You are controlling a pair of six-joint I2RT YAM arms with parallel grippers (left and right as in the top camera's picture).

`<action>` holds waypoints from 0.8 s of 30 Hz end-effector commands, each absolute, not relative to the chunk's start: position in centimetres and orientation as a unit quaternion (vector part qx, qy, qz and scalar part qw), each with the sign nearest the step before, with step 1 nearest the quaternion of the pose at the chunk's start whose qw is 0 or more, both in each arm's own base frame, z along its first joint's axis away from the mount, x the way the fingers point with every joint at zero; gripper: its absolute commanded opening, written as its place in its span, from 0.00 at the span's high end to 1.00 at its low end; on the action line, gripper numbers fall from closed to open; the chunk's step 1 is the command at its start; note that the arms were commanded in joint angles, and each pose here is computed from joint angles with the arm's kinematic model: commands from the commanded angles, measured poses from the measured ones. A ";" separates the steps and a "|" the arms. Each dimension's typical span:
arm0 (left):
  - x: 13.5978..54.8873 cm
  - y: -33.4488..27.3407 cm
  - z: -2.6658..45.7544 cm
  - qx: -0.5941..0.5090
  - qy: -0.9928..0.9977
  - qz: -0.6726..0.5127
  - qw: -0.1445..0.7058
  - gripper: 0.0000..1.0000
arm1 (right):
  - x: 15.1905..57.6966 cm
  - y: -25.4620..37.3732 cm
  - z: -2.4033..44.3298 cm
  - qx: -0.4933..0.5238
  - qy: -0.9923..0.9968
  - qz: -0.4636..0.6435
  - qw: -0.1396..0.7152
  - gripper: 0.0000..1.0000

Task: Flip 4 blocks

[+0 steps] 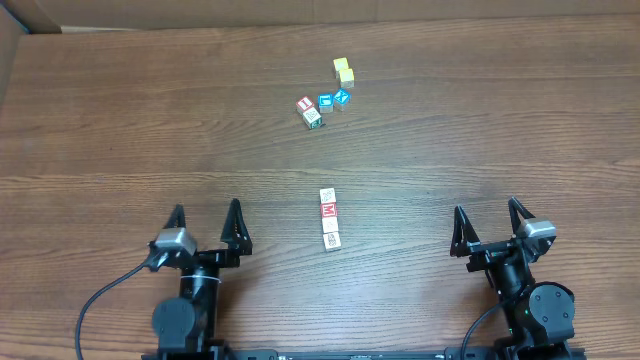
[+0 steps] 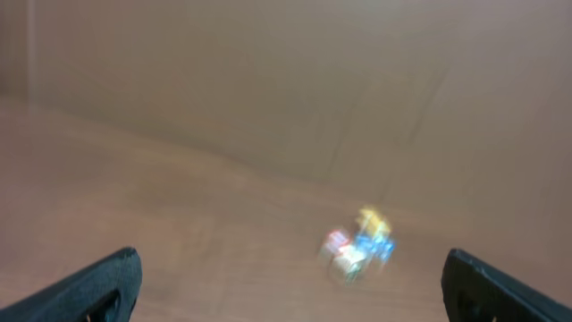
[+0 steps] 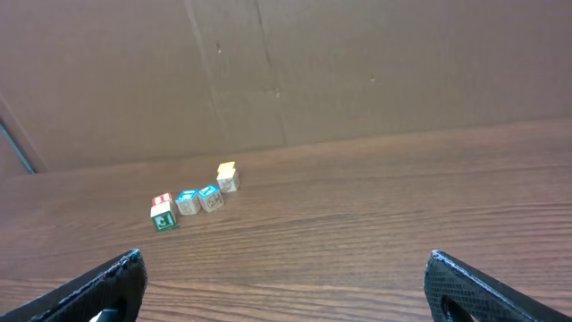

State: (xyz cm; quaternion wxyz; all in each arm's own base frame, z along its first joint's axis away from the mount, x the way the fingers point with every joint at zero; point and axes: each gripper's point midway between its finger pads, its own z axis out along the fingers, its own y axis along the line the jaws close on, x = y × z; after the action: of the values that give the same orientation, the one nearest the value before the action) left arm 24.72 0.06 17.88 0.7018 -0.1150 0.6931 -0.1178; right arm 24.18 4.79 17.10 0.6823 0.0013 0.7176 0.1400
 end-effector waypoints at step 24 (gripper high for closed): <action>24.6 -0.1 15.6 0.001 0.734 -0.007 0.679 0.00 | 24.2 4.8 16.9 -0.001 0.716 0.140 0.684 0.00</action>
State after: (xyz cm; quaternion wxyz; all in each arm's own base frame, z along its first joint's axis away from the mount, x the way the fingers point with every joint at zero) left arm 24.64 0.06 15.59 0.6779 -0.0141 0.7349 -0.0146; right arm 24.18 4.78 17.08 0.6820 0.0015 0.7179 0.1398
